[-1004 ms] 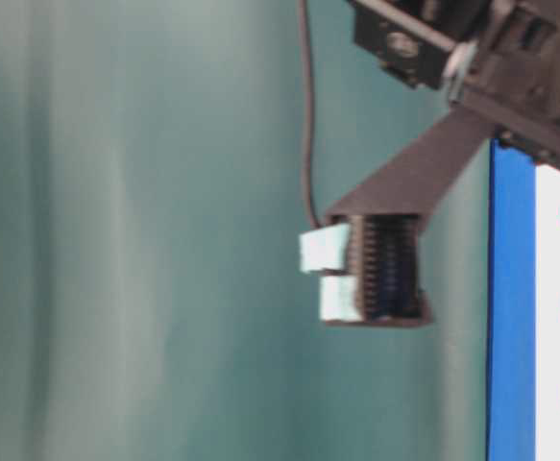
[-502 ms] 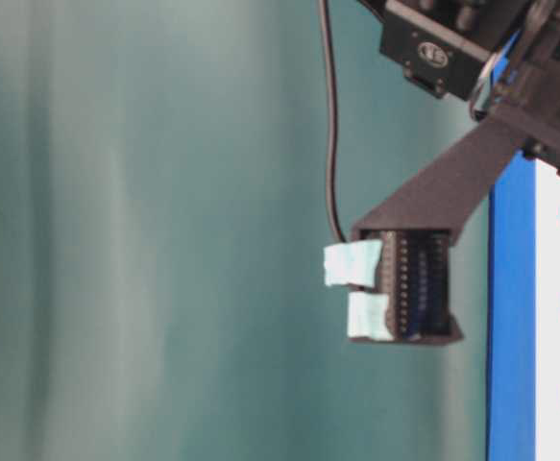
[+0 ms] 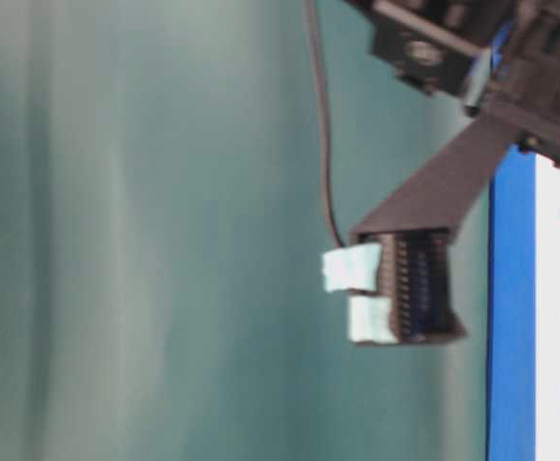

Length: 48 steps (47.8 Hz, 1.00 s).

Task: Touch the tip of the soldering iron to the mark.
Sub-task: 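Reach the right gripper down and grasp the red soldering iron handle, then lift the soldering iron and carry it over the white board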

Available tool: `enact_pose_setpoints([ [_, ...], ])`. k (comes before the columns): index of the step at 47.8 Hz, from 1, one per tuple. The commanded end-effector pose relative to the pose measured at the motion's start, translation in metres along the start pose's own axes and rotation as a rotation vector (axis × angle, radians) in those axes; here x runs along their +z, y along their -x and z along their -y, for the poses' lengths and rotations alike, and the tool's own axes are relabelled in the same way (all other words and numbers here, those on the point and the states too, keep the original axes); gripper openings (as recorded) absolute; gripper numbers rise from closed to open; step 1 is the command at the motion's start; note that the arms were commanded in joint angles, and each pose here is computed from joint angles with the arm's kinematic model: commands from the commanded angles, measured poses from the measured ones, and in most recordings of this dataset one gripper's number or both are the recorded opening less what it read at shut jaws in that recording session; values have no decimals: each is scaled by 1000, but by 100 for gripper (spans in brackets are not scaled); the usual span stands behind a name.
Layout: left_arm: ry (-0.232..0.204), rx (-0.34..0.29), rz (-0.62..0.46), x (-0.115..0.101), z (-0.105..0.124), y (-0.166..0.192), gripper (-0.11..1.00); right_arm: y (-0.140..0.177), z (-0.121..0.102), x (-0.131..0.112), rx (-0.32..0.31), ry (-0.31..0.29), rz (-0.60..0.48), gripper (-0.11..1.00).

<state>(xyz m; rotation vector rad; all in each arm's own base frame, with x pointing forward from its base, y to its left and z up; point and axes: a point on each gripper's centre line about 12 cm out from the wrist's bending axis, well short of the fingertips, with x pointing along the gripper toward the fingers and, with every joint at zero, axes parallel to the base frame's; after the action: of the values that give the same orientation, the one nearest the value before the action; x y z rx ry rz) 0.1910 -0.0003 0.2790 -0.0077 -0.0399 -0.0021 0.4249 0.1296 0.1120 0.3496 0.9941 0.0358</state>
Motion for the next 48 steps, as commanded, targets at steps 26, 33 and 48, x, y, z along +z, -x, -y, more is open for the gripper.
enact_pose_setpoints([
  [26,15,-3,15,5,1,-1,2,120,-37,67,-19,86,23,6],
  [33,19,-3,17,6,1,-1,2,136,-44,74,-46,114,16,6],
  [48,17,-4,15,5,1,-1,2,148,-28,81,-99,124,28,6],
])
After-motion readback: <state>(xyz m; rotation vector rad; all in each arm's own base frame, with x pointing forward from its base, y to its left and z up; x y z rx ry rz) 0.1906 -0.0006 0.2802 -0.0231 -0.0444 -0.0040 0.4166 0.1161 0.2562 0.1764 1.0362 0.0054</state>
